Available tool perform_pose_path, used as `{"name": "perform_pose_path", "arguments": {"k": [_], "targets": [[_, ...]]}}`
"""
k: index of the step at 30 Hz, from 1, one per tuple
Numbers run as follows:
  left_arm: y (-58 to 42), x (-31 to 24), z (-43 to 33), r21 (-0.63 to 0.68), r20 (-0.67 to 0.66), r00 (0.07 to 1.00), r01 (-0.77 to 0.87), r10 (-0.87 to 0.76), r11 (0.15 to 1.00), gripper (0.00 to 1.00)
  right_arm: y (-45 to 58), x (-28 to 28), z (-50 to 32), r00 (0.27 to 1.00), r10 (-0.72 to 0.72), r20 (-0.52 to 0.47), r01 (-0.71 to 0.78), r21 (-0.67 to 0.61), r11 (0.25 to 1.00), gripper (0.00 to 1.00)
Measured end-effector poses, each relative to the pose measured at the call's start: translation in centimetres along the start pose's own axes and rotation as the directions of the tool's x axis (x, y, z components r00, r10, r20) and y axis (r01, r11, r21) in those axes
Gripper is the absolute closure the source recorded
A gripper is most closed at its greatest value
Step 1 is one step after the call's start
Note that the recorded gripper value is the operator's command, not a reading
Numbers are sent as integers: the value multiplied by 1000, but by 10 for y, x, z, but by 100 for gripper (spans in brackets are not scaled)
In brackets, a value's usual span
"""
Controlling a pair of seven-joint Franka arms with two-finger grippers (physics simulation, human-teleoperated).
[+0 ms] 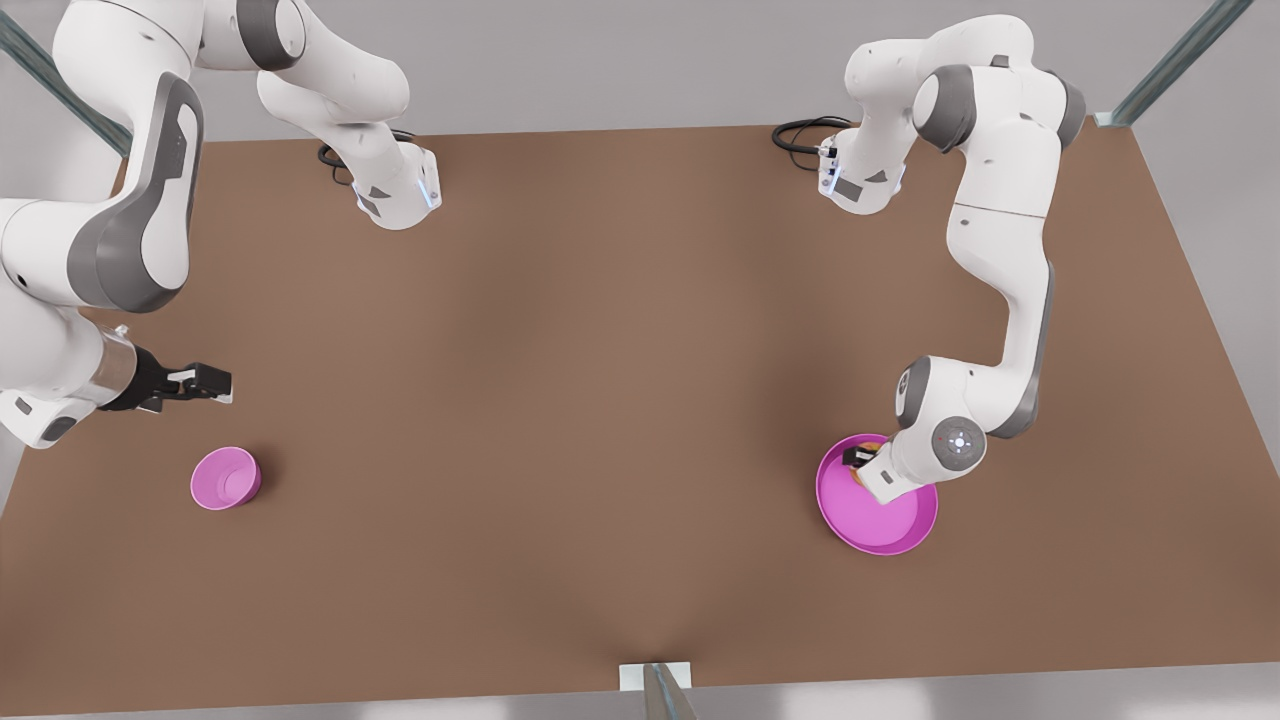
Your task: Use the left arm to pick up the apple from the plate, transfer it to the gripper of the right arm, and then use the right arm to place it into the bowl
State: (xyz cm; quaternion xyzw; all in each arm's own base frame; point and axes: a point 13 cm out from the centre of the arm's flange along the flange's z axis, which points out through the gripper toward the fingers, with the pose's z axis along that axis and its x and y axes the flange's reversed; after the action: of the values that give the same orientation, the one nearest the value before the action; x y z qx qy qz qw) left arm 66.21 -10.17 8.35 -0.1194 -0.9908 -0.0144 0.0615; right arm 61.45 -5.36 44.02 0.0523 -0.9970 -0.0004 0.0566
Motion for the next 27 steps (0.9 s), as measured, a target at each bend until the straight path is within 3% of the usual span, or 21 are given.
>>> {"name": "perform_pose_path", "arguments": {"k": [27], "targets": [[-5,13,38,9,-45,999,22,-21,1000,0,2,-1,3,1000,17,-5,-17,2,1000,0]]}}
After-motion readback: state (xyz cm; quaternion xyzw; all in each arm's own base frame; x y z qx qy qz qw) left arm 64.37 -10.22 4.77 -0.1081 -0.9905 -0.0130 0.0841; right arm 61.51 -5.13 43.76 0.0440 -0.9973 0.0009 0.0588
